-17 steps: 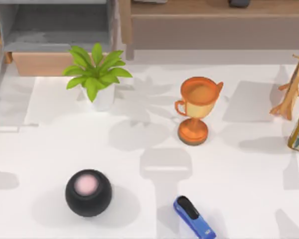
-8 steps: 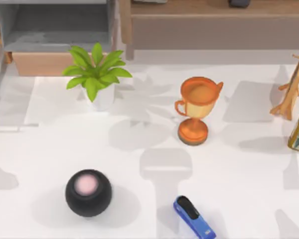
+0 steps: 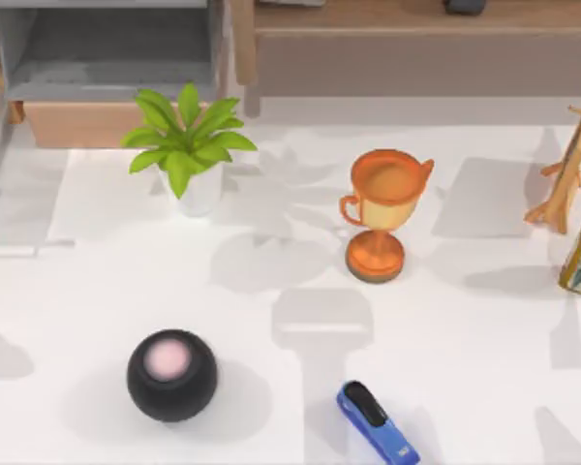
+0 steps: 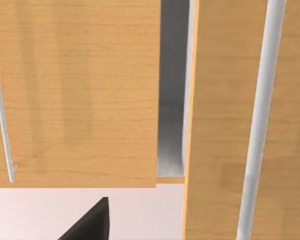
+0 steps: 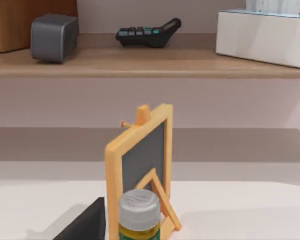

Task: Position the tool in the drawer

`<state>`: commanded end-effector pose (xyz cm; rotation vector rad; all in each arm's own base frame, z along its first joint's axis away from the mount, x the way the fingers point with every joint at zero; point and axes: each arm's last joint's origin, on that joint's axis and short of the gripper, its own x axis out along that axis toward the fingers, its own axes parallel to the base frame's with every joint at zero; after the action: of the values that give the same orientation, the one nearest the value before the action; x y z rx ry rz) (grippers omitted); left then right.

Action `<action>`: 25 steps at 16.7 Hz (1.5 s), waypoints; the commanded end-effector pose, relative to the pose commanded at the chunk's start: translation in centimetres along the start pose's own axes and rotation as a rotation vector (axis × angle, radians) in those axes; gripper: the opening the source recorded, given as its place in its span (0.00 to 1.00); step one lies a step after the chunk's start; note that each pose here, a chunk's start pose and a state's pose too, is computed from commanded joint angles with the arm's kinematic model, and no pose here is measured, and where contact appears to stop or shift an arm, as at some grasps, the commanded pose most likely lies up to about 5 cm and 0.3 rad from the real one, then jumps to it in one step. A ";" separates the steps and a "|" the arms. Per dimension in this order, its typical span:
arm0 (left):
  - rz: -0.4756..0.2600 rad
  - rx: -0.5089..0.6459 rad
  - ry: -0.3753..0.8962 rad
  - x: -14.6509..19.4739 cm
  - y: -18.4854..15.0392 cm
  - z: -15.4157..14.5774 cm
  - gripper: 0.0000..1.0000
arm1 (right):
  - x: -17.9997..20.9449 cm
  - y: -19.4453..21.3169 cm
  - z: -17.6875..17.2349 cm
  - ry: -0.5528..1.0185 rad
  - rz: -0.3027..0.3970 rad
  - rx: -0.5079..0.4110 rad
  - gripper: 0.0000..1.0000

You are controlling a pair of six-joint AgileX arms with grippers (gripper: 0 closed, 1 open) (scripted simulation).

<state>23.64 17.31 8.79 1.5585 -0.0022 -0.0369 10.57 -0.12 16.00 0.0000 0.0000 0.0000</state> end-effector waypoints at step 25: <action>-0.077 -1.281 0.001 12.3 15.2 7.4 1.00 | 0.0 0.0 0.0 0.000 0.000 0.000 1.00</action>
<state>36.13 9.81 23.80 0.2768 0.0698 -0.0785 10.57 -0.12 16.00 0.0000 0.0000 0.0000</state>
